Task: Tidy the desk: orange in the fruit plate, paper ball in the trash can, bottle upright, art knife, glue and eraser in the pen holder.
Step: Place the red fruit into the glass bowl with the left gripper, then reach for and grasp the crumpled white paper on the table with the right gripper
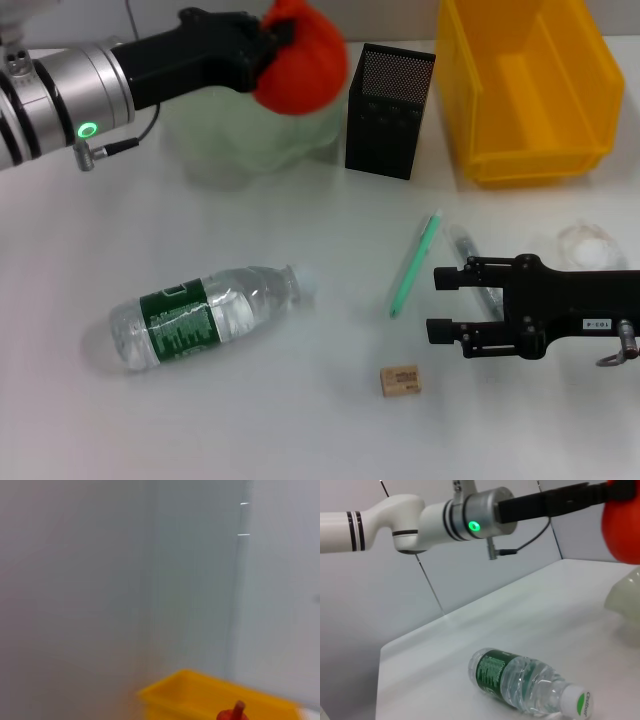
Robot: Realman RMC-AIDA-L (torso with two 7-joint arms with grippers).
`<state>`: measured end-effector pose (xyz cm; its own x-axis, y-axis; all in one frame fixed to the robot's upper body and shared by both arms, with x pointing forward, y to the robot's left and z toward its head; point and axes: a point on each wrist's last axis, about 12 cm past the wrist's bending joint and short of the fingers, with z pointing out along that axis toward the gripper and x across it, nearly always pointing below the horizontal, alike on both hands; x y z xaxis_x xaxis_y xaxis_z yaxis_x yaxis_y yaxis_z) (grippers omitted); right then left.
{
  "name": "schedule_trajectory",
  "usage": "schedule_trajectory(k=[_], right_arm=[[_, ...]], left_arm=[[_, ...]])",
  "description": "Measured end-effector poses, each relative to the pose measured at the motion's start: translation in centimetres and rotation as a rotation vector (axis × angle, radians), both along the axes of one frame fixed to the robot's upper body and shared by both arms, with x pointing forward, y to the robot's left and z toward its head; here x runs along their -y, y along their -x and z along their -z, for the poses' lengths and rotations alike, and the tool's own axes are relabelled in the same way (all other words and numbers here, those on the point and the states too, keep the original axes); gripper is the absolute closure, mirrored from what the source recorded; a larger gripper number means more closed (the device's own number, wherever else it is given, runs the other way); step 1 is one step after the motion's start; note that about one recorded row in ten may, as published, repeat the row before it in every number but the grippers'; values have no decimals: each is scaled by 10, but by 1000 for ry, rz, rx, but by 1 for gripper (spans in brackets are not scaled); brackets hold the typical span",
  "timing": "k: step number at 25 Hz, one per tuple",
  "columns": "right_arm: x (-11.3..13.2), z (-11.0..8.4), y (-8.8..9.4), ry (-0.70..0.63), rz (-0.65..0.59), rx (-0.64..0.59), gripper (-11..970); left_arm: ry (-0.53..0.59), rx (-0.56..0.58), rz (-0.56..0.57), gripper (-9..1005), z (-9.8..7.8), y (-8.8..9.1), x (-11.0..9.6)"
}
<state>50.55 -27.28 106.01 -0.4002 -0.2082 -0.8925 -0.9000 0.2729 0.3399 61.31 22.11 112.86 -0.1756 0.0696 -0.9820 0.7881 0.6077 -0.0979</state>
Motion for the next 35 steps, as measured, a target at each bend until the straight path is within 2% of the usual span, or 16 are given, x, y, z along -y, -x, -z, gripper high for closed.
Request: schedule_trajectory(k=[3,6,15,22,25,26,27,28,30,31,32,35], right_arm=[[0,0,0,-1,2,-4,214],[0,0,0,-2,3,-6,214],[-1,1,0,-2,2,-6,214],[-1,0,0,-2,2,-4,215],[1,-1,-1,-5,13,2,215],[2,-2,-2,-9,21,6,215],[3,-3,-3,-12,31,10,215],[4,-4,-4,-17,40,14,215],[5,-5,-6,-22,53,18,215],[6,-6,-6,-25,60,19,215],[7,-6,-7,-28,65,17,215],[10,-11,-13,-44,96,-13,216]], left_arm=[[-28,-28,-108,931,7,-14,0],[-46,-62,-164,932,14,-22,1],[-99,-55,-194,836,20,-29,5],[-68,-65,-192,506,18,-27,4],[15,-68,-102,359,10,-17,4],[59,-65,-38,331,5,-10,3],[116,-51,101,303,-4,7,0],[123,-47,130,275,-6,11,-1],[144,-42,259,219,-11,28,-5],[144,-42,259,191,-11,28,-5],[150,-67,391,163,-8,49,-12],[133,-119,449,161,2,65,-21]])
